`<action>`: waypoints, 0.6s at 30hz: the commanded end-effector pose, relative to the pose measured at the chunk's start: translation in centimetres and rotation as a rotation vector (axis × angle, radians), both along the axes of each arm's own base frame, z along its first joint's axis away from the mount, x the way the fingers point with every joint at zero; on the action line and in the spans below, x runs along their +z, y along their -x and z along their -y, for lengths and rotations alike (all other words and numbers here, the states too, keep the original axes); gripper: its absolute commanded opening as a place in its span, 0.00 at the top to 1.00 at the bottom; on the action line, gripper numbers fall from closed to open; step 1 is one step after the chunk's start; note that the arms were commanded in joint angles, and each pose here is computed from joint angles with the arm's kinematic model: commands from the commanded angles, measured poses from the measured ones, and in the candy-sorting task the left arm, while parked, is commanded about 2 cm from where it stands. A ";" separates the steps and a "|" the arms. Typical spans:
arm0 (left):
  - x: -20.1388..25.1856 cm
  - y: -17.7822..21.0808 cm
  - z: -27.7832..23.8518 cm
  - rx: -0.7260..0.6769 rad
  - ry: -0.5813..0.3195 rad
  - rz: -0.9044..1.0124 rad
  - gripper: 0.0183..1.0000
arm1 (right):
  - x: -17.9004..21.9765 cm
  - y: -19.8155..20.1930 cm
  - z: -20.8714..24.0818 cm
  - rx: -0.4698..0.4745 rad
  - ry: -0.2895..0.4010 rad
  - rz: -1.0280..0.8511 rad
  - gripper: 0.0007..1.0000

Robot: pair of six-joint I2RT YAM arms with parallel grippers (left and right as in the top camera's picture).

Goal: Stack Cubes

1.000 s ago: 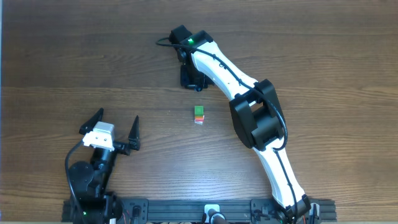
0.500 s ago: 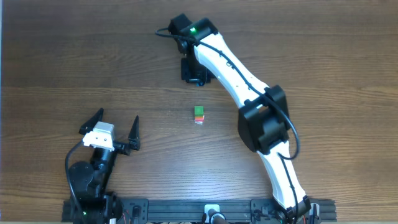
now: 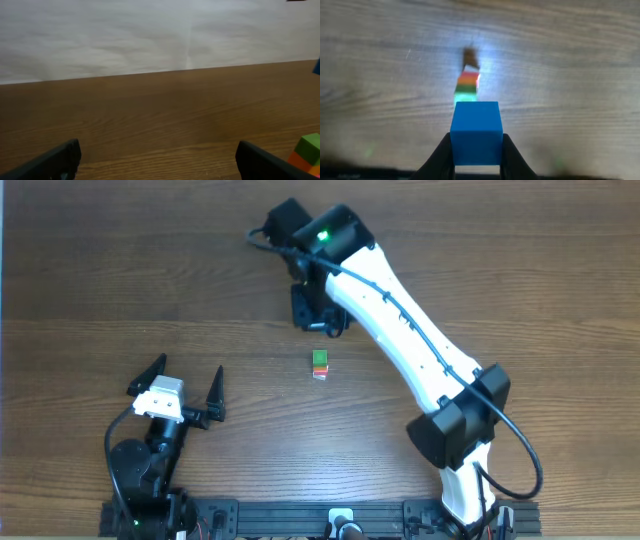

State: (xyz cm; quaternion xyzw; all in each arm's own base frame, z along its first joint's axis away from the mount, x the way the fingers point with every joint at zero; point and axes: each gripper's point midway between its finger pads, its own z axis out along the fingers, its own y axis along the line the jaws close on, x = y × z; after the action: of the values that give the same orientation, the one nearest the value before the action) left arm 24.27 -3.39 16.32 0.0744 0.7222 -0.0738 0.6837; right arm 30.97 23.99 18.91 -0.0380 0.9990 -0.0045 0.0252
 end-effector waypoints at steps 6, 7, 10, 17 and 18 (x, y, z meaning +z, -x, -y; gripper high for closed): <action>-0.2 0.0 0.1 -0.005 -0.014 0.003 0.00 | -2.5 3.2 -1.2 -0.053 0.044 -0.054 0.99; -0.2 0.0 0.1 -0.005 -0.014 0.003 0.00 | -2.9 3.4 -1.3 -0.051 0.035 -0.056 0.99; -0.2 0.0 0.1 -0.005 -0.014 0.003 0.00 | -3.6 3.7 -1.4 -0.049 0.016 -0.053 0.99; -0.2 0.0 0.1 -0.005 -0.013 0.003 0.00 | -4.4 3.9 -1.0 -0.063 0.013 -0.050 0.99; -0.2 0.0 0.1 -0.005 -0.014 0.003 0.00 | -4.4 3.7 -1.0 -0.066 0.010 -0.047 0.99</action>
State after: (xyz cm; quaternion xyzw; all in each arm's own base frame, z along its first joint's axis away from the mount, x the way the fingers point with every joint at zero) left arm 24.27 -3.38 16.32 0.0743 0.7222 -0.0737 0.6837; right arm 27.19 25.09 13.45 -0.0143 0.9995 -0.0236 -0.0125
